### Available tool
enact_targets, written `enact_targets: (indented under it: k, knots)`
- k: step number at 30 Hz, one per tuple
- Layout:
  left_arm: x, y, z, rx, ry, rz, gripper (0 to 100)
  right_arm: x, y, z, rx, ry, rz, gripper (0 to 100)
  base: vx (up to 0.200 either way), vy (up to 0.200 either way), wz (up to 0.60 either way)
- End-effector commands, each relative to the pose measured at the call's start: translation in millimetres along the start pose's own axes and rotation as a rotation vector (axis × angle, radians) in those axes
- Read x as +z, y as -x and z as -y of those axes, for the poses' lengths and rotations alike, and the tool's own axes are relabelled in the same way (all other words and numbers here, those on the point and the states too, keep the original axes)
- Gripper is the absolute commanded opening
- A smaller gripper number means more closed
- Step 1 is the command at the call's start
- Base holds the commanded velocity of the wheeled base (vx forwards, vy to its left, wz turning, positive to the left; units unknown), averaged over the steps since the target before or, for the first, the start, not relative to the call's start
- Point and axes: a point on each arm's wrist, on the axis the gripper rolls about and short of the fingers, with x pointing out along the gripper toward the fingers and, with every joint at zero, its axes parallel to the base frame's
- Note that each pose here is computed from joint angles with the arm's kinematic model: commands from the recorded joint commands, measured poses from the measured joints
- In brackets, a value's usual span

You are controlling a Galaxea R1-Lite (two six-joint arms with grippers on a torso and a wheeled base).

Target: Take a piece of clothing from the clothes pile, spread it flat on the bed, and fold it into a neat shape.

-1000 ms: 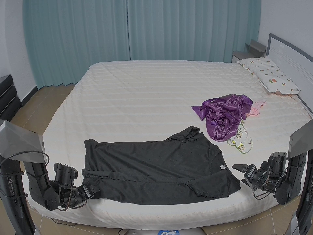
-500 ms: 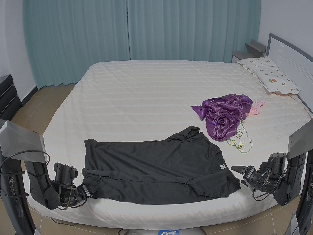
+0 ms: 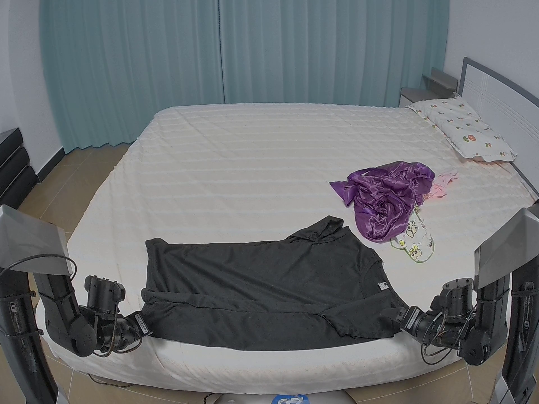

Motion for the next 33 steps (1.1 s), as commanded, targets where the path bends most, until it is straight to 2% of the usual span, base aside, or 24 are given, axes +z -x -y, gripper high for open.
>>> enact_targets:
  k: [1,11,12,33]
  knots:
    - [2.5,2.0,-2.5,0.011,0.008,0.009,0,-5.5,-4.1,0.5,-0.005,0.011,-0.015,100,0.0,0.0,0.0]
    - [2.1,0.3,-4.7,0.025,-0.006,0.006,0,-3.9,-12.3,-1.0,0.003,0.01,0.002,100,0.0,0.0,0.0]
    - [2.1,0.3,-4.7,0.024,-0.006,0.005,0,-3.3,-13.1,-1.6,0.006,0.009,0.005,0,0.0,0.0,0.0]
    - [3.5,4.0,-11.0,0.06,-0.048,-0.02,0,-8.7,18.2,-5.3,-0.022,0.069,0.004,0,0.0,0.0,0.0]
